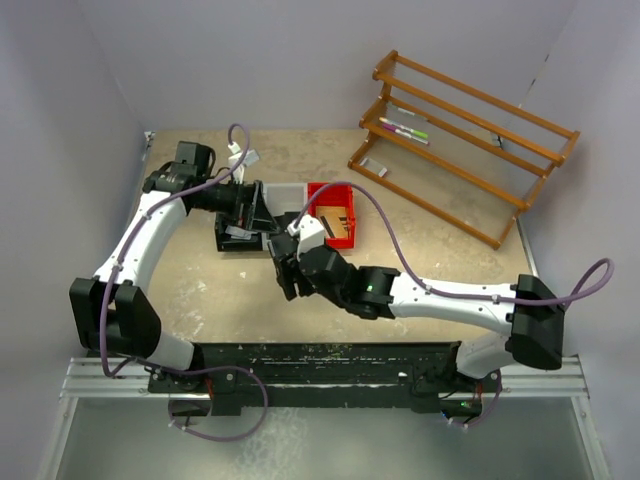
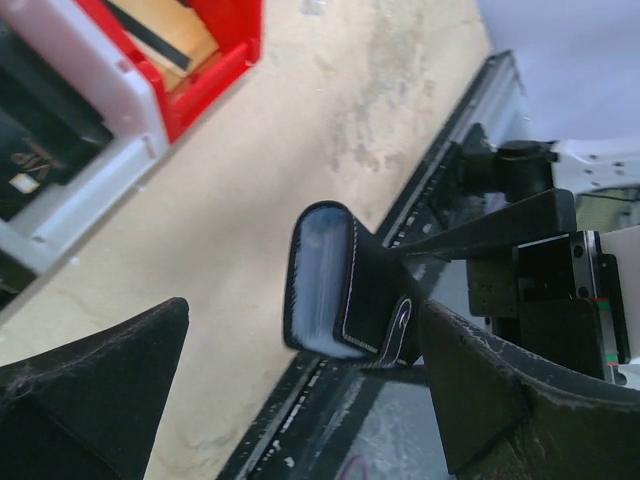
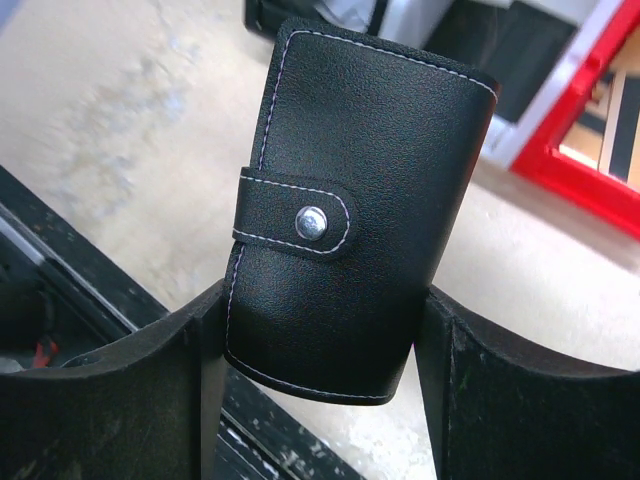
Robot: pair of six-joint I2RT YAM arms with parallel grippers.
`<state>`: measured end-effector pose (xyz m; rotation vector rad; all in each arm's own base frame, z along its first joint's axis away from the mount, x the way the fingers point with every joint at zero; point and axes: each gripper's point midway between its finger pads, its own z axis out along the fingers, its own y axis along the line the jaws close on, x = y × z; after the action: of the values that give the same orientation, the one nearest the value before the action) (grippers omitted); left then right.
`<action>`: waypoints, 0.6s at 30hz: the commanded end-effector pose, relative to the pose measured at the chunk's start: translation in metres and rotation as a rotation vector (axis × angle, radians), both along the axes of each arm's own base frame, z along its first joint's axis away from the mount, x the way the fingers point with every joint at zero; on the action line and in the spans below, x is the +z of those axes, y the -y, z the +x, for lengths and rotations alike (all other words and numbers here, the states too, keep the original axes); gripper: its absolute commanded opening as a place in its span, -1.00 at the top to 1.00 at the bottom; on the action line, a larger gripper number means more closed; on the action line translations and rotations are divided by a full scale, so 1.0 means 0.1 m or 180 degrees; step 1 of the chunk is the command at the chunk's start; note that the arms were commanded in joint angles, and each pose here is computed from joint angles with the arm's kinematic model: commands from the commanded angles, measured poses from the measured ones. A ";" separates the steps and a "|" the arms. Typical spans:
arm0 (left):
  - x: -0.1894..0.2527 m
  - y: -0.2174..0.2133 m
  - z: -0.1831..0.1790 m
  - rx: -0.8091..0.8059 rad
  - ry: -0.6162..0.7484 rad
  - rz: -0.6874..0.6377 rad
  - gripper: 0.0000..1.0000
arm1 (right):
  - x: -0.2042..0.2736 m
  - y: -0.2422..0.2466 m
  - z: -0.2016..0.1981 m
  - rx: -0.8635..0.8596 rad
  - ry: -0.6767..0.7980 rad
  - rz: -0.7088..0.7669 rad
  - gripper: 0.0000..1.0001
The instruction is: Take the credit cards out of the card holder
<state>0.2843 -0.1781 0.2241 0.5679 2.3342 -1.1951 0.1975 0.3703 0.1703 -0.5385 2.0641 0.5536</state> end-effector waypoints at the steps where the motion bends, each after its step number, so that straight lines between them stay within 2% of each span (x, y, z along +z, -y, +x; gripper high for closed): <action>1: 0.33 0.17 -0.20 -0.0290 -0.0099 -0.0569 -0.98 | 0.71 -0.29 0.19 0.0066 0.0443 0.0418 0.01; 10: 0.57 0.10 -0.27 -0.0445 -0.0203 -0.0995 -0.97 | 1.00 -0.55 0.40 0.0167 0.0655 0.0439 0.01; 13: 0.59 0.10 -0.32 -0.0475 -0.0224 -0.1056 -0.73 | 1.01 -0.59 0.48 0.0192 0.0672 0.0437 0.01; 18: 0.65 0.10 -0.37 -0.0471 -0.0221 -0.1093 -0.48 | 1.08 -0.65 0.52 0.0298 0.0682 0.0490 0.00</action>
<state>0.2665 -0.1807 0.2598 0.5456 2.2016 -1.5267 0.2351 0.4221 0.2225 -0.6312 1.9204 0.5743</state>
